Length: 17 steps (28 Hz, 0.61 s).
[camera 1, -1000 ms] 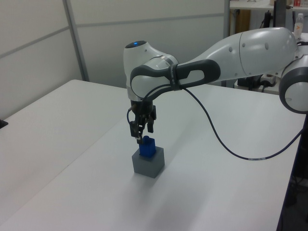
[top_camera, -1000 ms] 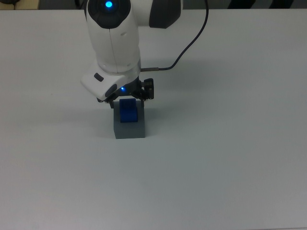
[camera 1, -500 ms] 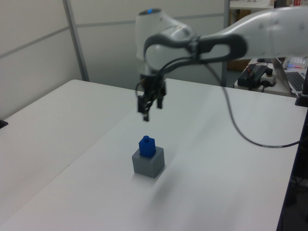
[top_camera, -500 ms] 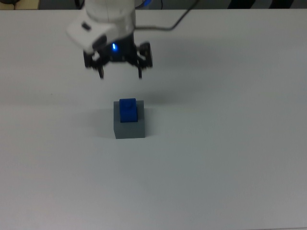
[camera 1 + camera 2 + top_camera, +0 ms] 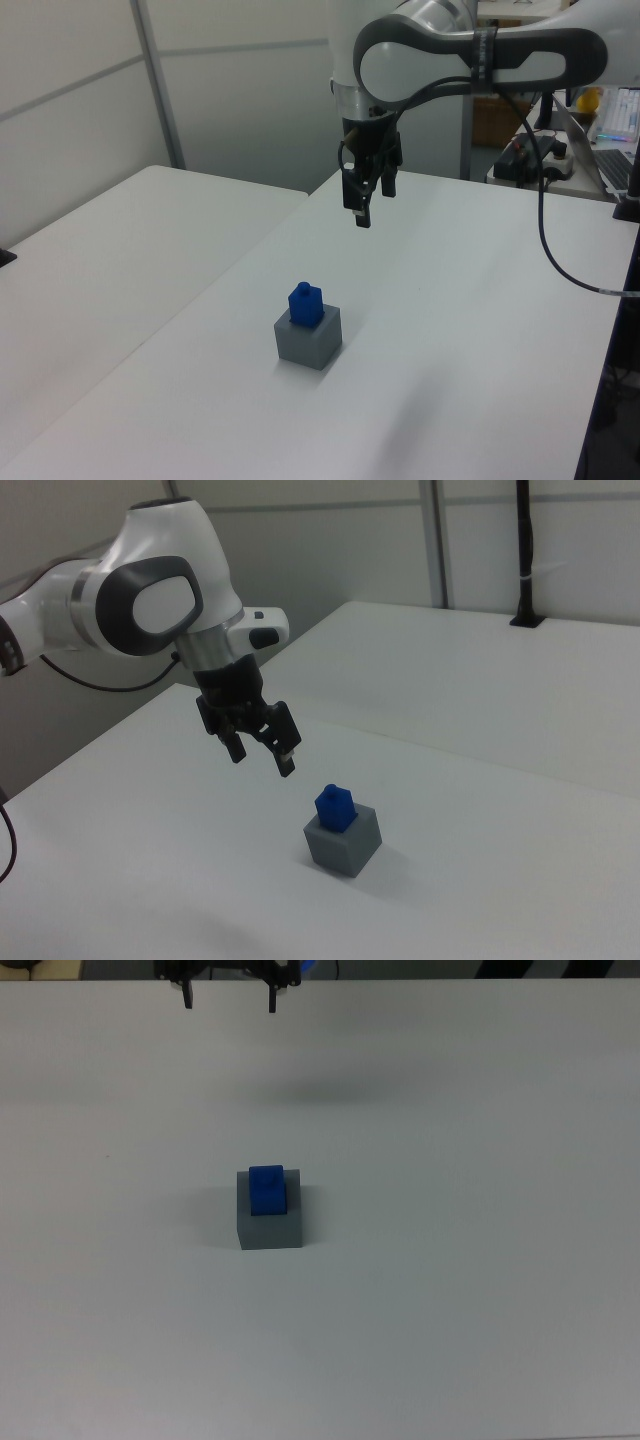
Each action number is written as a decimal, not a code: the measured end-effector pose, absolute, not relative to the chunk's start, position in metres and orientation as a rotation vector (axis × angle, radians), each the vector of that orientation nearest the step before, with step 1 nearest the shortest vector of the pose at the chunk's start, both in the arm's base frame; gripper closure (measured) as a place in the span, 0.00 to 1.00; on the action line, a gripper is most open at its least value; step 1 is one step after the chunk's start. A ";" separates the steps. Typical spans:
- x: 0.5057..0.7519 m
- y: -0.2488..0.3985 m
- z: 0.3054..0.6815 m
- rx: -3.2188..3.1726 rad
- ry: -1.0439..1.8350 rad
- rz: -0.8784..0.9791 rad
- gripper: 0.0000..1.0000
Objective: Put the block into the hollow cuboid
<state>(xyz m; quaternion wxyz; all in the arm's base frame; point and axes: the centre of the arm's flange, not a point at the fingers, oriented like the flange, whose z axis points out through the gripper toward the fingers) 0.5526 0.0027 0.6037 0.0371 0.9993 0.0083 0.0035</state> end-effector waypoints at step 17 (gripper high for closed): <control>0.552 -0.003 0.604 3.067 0.017 0.010 0.00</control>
